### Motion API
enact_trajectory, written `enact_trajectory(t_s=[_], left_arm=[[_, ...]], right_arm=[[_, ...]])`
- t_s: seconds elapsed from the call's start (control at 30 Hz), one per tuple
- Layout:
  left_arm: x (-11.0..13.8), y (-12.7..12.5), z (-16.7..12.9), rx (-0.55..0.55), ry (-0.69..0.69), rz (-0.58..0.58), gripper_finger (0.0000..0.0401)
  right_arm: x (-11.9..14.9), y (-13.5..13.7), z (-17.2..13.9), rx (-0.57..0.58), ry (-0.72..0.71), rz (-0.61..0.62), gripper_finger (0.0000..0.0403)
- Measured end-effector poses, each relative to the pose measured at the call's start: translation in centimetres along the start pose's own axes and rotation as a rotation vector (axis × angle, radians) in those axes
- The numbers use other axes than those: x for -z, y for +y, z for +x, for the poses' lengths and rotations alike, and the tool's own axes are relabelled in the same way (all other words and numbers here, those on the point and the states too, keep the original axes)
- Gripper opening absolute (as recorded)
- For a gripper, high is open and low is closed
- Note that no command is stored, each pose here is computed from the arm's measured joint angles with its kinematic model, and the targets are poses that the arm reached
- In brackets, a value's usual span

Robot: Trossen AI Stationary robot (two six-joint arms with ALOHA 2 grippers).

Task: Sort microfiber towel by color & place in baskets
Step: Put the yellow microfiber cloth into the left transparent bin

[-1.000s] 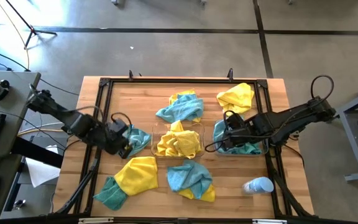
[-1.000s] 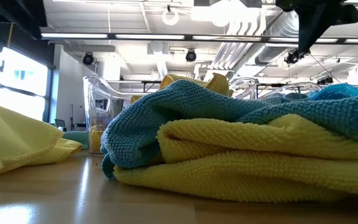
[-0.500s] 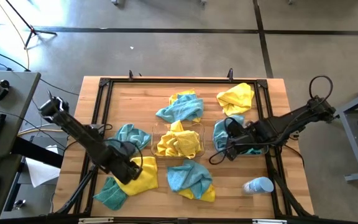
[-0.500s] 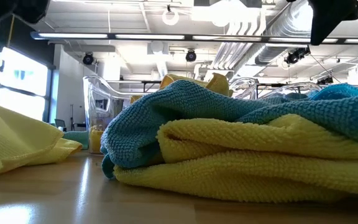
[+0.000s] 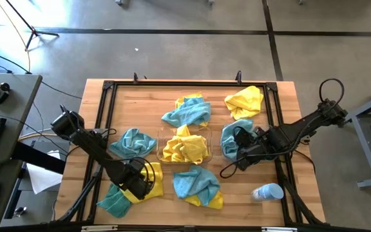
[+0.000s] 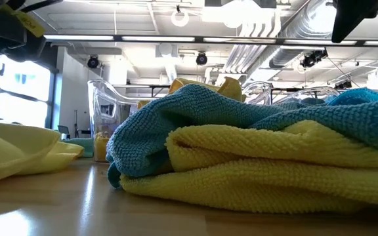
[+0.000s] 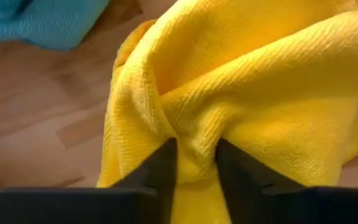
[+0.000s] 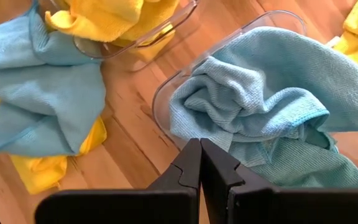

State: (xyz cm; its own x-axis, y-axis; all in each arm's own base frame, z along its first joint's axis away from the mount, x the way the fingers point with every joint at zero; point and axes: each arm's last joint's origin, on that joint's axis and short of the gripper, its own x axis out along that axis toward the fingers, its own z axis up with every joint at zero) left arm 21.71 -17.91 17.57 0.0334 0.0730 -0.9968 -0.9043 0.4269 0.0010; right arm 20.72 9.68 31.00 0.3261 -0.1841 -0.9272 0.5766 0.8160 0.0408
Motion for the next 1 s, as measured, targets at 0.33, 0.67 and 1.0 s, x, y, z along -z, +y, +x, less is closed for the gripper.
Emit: enact_trajectory(t_s=[0.33, 0.67, 1.0], left_arm=[[1.0, 0.3, -7.7, 0.087, -0.109, -0.025, 0.0002], [-0.5, 0.0, -19.6, 0.317, -0.357, 0.061, 0.0001], [-6.3, -1.4, -24.7, 0.467, -0.665, 0.115, 0.0]], right_arm=[[0.4, 0.2, -0.2, 0.002, -0.018, -0.056, 0.0], [0.3, 0.2, -0.2, 0.024, -0.058, -0.074, 0.0], [0.1, 0.2, -0.2, 0.034, -0.088, -0.071, 0.0]])
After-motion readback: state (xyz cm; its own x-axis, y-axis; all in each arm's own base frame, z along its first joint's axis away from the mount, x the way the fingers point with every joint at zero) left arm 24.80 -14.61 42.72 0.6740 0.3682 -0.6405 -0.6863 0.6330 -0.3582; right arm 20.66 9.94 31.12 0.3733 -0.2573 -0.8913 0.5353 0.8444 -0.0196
